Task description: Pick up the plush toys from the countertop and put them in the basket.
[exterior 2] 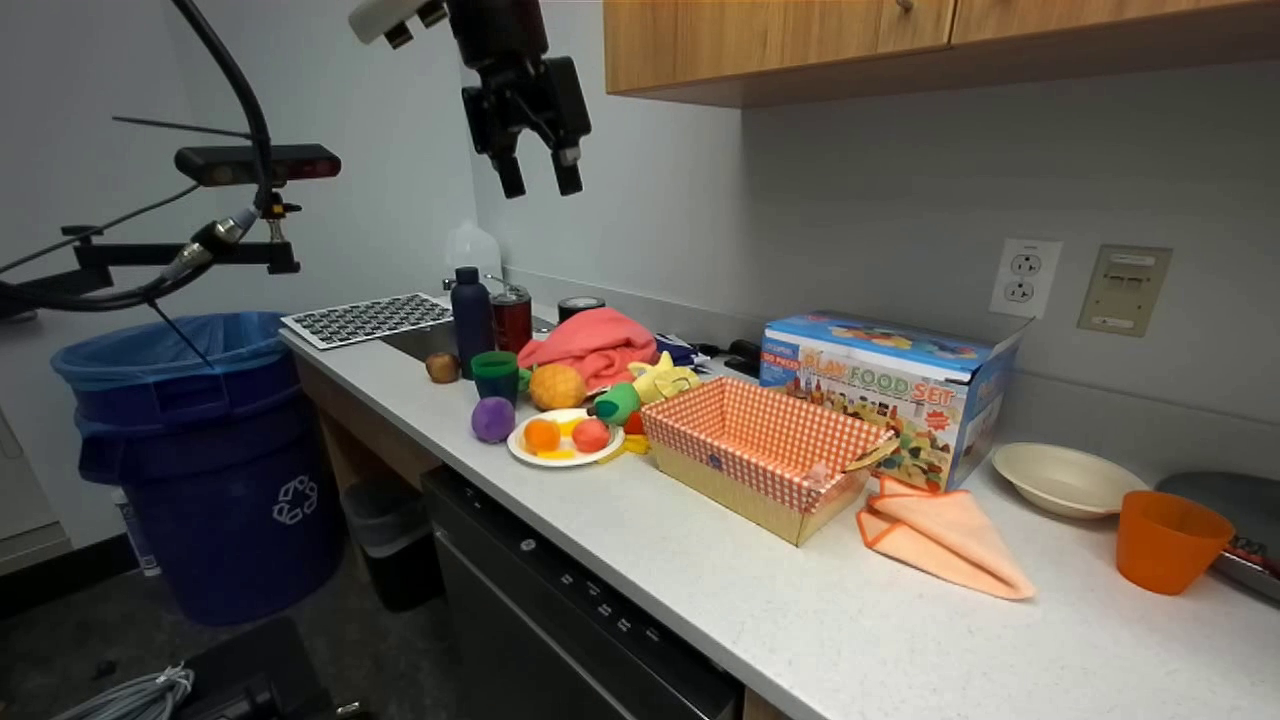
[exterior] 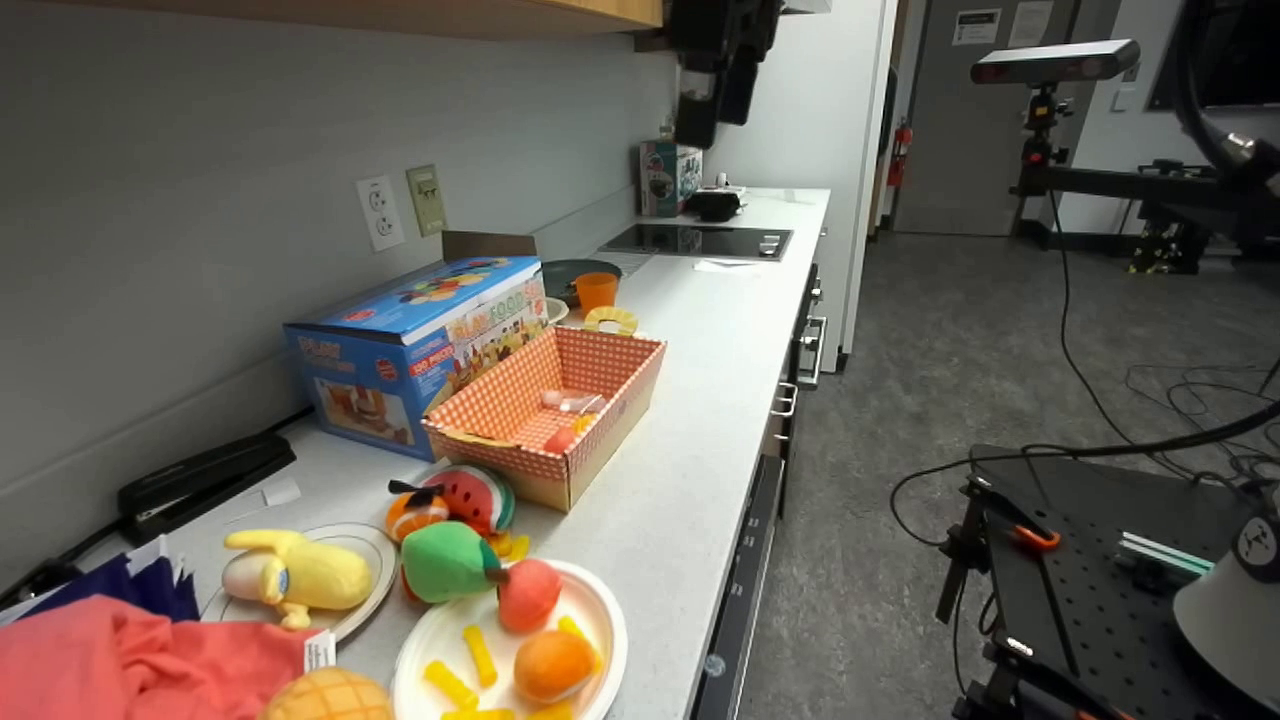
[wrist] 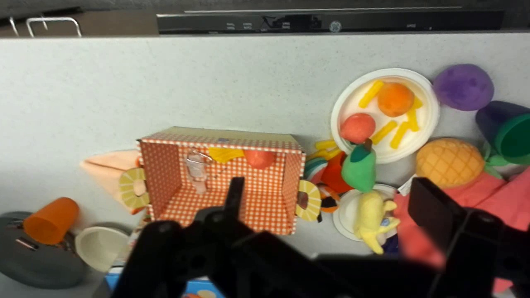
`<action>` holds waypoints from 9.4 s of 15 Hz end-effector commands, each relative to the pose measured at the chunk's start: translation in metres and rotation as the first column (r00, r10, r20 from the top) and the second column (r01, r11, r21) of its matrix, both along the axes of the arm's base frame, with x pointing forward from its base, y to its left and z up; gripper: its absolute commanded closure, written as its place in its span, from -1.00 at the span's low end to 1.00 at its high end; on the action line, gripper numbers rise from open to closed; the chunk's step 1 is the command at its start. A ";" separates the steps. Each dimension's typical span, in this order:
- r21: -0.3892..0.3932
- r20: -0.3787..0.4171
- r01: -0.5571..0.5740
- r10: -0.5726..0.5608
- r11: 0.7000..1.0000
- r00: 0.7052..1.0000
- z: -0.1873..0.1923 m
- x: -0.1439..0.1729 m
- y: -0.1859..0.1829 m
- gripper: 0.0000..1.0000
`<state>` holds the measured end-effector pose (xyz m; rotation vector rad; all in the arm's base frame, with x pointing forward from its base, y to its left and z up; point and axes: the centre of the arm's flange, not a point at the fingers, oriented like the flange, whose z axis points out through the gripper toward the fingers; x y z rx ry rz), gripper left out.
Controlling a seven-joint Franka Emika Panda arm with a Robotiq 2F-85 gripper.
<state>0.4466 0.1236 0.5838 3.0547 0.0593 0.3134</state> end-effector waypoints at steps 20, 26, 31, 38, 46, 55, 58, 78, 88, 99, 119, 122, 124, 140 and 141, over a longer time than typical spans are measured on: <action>0.093 -0.134 -0.315 0.326 0.944 0.936 -0.166 0.178 0.094 -1.00; 0.125 -0.200 -0.418 0.436 0.900 0.877 -0.228 0.224 0.119 -1.00; 0.141 -0.252 -0.428 0.451 0.893 0.856 -0.266 0.246 0.128 -1.00; 0.101 -0.286 -0.409 0.420 0.907 0.861 -0.298 0.265 0.109 -0.96; 0.128 -0.267 -0.394 0.414 0.910 0.870 -0.295 0.273 0.105 0.37; 0.159 -0.201 -0.380 0.406 0.911 0.891 -0.225 0.259 0.090 0.93; 0.129 -0.151 -0.355 0.372 0.926 0.916 -0.189 0.255 0.070 0.93; 0.093 -0.330 -0.136 0.160 0.986 0.930 -0.178 0.196 -0.063 0.93; 0.018 -0.126 0.216 -0.212 0.976 0.969 -0.227 0.224 -0.139 0.93; -0.038 0.031 0.263 -0.262 0.964 0.965 -0.239 0.222 -0.110 -0.87; 0.244 -0.352 -0.185 0.264 0.952 0.898 -0.284 0.189 0.049 -1.00; 0.245 -0.369 -0.200 0.282 0.949 0.885 -0.302 0.197 0.055 -1.00; 0.245 -0.369 -0.205 0.287 0.948 0.884 -0.307 0.202 0.060 -1.00; 0.206 -0.385 -0.231 0.296 0.951 0.874 -0.336 0.218 0.082 -0.29; 0.202 -0.384 -0.233 0.296 0.951 0.875 -0.337 0.218 0.083 -0.14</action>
